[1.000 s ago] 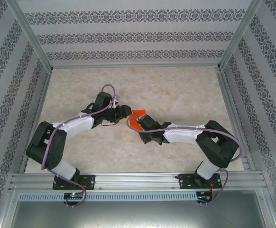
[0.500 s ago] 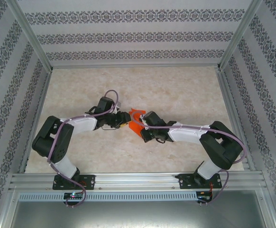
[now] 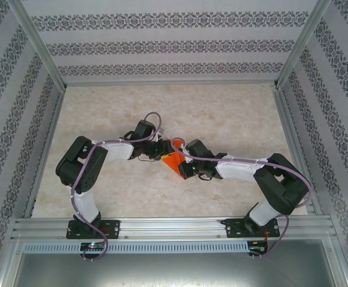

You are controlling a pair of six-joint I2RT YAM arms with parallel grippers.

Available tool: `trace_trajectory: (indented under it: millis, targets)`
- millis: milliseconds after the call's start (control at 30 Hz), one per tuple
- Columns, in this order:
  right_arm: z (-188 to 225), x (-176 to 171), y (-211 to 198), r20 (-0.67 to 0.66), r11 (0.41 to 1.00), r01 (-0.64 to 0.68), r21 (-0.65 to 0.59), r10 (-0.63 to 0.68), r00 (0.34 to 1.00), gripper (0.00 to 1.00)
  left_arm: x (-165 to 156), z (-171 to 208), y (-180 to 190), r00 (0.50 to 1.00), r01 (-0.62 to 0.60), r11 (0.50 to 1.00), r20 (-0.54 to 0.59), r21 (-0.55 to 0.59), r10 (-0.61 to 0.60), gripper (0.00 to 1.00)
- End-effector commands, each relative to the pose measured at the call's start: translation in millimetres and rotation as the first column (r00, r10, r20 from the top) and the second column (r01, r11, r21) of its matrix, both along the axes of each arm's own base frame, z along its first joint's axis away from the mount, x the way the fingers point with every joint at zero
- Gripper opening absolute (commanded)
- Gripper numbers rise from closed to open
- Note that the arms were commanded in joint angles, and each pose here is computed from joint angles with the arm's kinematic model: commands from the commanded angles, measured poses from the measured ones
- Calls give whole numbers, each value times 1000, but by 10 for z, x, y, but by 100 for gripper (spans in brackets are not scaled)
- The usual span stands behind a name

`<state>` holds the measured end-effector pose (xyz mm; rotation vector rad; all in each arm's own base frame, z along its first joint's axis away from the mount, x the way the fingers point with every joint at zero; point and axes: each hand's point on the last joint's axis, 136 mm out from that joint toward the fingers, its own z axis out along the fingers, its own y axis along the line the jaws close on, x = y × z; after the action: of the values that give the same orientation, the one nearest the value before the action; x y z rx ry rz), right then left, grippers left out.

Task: Fold a paper plane with a square sheet of paper (fold left side to right side)
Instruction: Fourth fold the wing at the center of the table.

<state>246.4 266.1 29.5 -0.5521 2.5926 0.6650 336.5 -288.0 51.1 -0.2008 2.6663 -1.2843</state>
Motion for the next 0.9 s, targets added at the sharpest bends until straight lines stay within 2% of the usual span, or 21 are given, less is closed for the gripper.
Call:
trace_trajectory:
  millis: [0, 533, 733, 867]
  targets:
    - [22, 7, -5, -17, 999, 18, 43, -17, 1000, 9, 46, 42, -117, 999, 23, 1000, 24, -21, -23, 42]
    - [-47, 14, -2, -72, 996, 37, 87, -31, 997, 12, 32, -251, -66, 999, -3, 999, -39, 45, 5, 44]
    - [-2, 18, 1, -73, 994, 36, 99, -28, 997, 20, 18, -286, -46, 999, 0, 998, -46, 60, 3, 44]
    - [87, 33, -27, -71, 992, 41, 118, -33, 997, 29, 13, -295, -45, 999, 0, 998, -49, 61, 2, 44]
